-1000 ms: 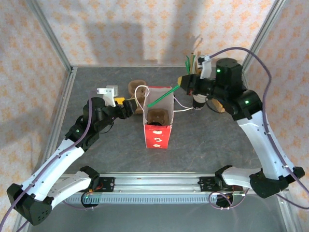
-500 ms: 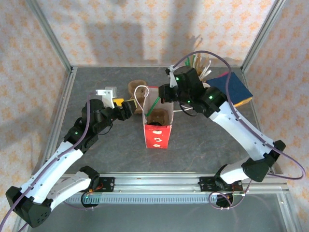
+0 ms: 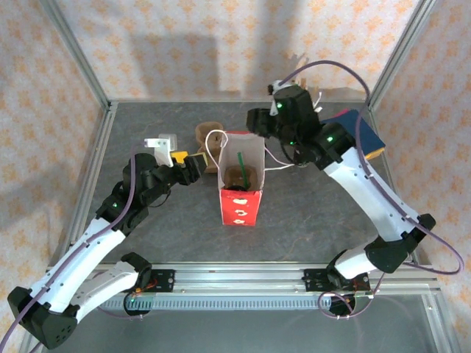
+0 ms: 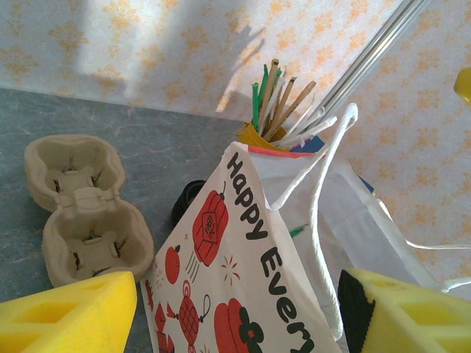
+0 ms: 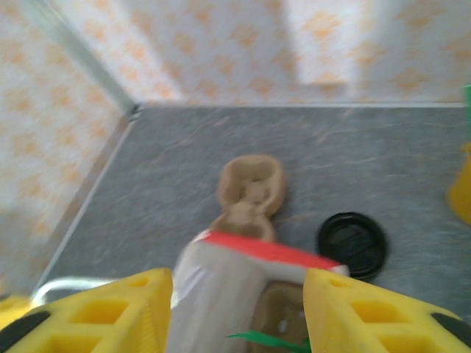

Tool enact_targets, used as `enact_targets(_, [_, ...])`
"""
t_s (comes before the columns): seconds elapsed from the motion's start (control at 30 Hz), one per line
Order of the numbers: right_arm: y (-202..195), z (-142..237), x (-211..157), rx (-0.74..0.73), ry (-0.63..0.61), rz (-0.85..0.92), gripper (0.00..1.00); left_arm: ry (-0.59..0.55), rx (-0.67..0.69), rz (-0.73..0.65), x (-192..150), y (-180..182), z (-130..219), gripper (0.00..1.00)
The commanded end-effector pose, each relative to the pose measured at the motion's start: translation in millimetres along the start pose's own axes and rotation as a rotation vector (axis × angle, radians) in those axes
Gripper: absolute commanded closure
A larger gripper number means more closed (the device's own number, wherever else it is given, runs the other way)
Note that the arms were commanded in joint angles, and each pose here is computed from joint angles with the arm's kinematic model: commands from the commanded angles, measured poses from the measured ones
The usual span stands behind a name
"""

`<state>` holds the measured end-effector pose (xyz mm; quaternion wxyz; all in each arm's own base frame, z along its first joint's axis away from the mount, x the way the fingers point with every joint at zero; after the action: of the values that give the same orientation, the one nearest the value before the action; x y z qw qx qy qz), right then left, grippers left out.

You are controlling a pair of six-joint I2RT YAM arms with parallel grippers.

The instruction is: Pack the takeout coffee

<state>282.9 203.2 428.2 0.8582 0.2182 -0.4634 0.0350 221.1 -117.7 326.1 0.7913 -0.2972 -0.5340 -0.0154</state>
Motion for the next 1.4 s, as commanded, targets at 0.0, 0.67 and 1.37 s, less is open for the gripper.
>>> enact_targets(0.0, [-46.0,15.4,16.9,-0.159,-0.078,-0.061,0.48,-0.019,0.0,0.007,1.8,1.6,1.9,0.26])
enact_targets(0.67, [-330.1,-38.5,-26.6,-0.778,-0.053,-0.43,0.21,-0.019,0.02,0.013,0.1,4.8,-3.6,0.26])
enact_targets(1.37, [-422.4,-157.8,-57.7,-0.833,0.263,-0.542,0.14,-0.027,0.058,-0.015,-2.4,9.1,9.0,0.25])
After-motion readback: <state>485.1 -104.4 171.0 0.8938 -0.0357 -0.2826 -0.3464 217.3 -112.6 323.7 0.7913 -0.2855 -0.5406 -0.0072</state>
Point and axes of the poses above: each hand's point on the last joint's axis, 136 mm out from that joint toward the fingers, its own z axis back along the fingers, its own y axis along the line the jaws close on, x = y × z, the point moved 8 cm from there along z, back along the fingers, and after that the axes turned 1 degree about -z, right-handed, at the moved point
